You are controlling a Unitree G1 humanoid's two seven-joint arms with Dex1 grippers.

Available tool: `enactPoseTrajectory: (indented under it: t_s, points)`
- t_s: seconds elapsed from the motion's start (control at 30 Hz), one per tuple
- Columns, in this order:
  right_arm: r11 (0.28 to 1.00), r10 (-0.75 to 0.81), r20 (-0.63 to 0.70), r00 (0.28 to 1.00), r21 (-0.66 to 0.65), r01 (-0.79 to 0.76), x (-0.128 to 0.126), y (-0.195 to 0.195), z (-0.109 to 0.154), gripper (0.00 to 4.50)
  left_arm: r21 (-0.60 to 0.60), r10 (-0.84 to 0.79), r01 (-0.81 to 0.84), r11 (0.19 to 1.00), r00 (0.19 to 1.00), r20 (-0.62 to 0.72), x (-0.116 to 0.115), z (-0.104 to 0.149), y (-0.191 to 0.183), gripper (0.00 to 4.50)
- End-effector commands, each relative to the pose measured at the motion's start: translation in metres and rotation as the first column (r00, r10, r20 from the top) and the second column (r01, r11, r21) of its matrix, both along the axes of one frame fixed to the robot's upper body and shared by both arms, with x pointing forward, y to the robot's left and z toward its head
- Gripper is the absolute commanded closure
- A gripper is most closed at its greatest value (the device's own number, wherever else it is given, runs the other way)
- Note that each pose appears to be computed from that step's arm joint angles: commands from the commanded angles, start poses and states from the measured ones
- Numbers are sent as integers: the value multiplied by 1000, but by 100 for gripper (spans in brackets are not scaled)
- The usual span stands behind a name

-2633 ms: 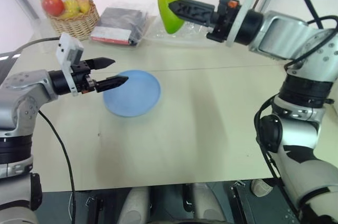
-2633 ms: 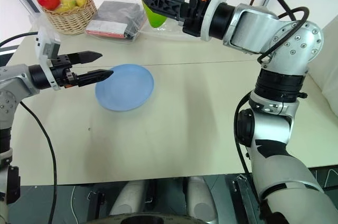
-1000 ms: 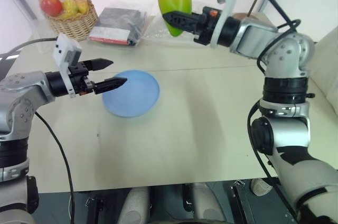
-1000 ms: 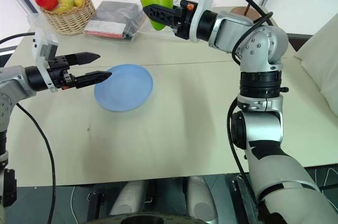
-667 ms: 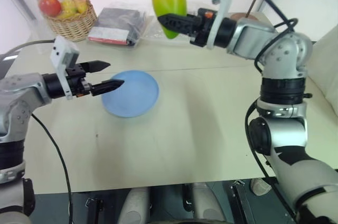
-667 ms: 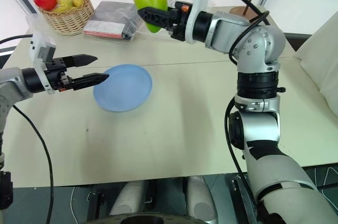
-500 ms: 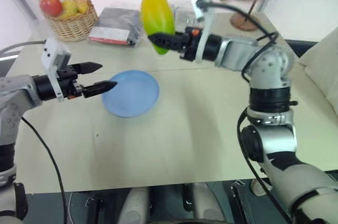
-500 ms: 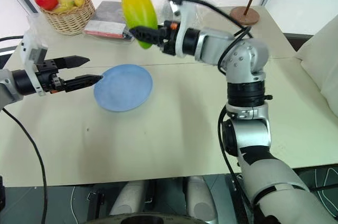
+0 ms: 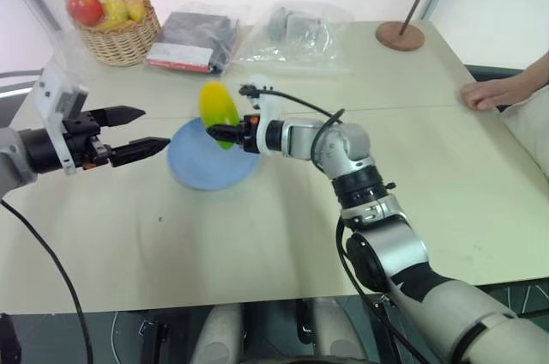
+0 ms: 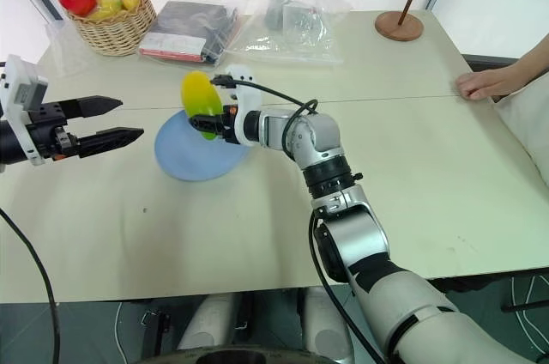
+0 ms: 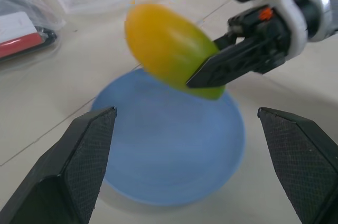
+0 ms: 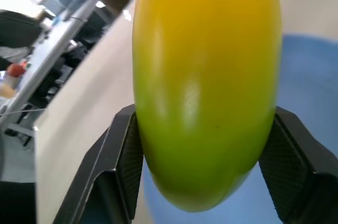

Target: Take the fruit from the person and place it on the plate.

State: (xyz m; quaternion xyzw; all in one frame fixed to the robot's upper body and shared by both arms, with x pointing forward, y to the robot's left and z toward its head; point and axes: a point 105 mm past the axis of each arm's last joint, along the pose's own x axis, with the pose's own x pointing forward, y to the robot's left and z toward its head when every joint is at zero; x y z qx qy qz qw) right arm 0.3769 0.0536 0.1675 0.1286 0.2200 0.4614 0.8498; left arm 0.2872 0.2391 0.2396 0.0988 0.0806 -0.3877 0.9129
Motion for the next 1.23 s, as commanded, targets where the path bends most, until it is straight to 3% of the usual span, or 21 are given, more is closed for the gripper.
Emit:
enactPoseTrajectory:
  t_s: [0.03, 0.2, 0.27, 0.37, 0.57, 0.7, 0.83, 1.0, 1.23]
  points:
    - [999, 1, 34, 999, -39, 0, -2, 5, -7, 208, 18, 2, -3, 1000, 998, 56, -6, 16, 0, 0]
    - [995, -17, 11, 1000, -96, 18, -4, 3, -26, 208, 19, 6, -7, 1000, 999, 50, -8, 13, 2, 0]
    - [995, -18, 4, 1000, -100, 18, -6, 3, -28, 106, 19, 2, -3, 1000, 999, 44, -8, 12, 1, 0]
    - [996, 0, 6, 1000, -90, 1, -9, 3, -24, 5, 19, -8, 7, 1000, 999, 35, -9, 10, -1, 0]
    - [997, 42, 96, 995, -62, -36, -14, -15, 11, 5, 21, -29, 29, 999, 999, 13, -11, 7, -4, 0]
    - [997, 67, 262, 963, -55, -55, -22, -54, 58, 5, 31, -47, 48, 998, 999, -16, -15, 3, -5, 0]
    - [992, 124, 413, 903, -67, -105, -50, -106, 105, 5, 40, -45, 47, 998, 998, -53, -19, -4, 1, 0]
    - [984, 160, 466, 870, -143, -104, -80, -151, 114, 5, 58, -42, 47, 997, 996, -84, -24, -12, 7, 0]
    - [984, 152, 477, 866, -157, -87, -98, -171, 113, 5, 62, -57, 62, 996, 994, -94, -25, -13, 7, 0]
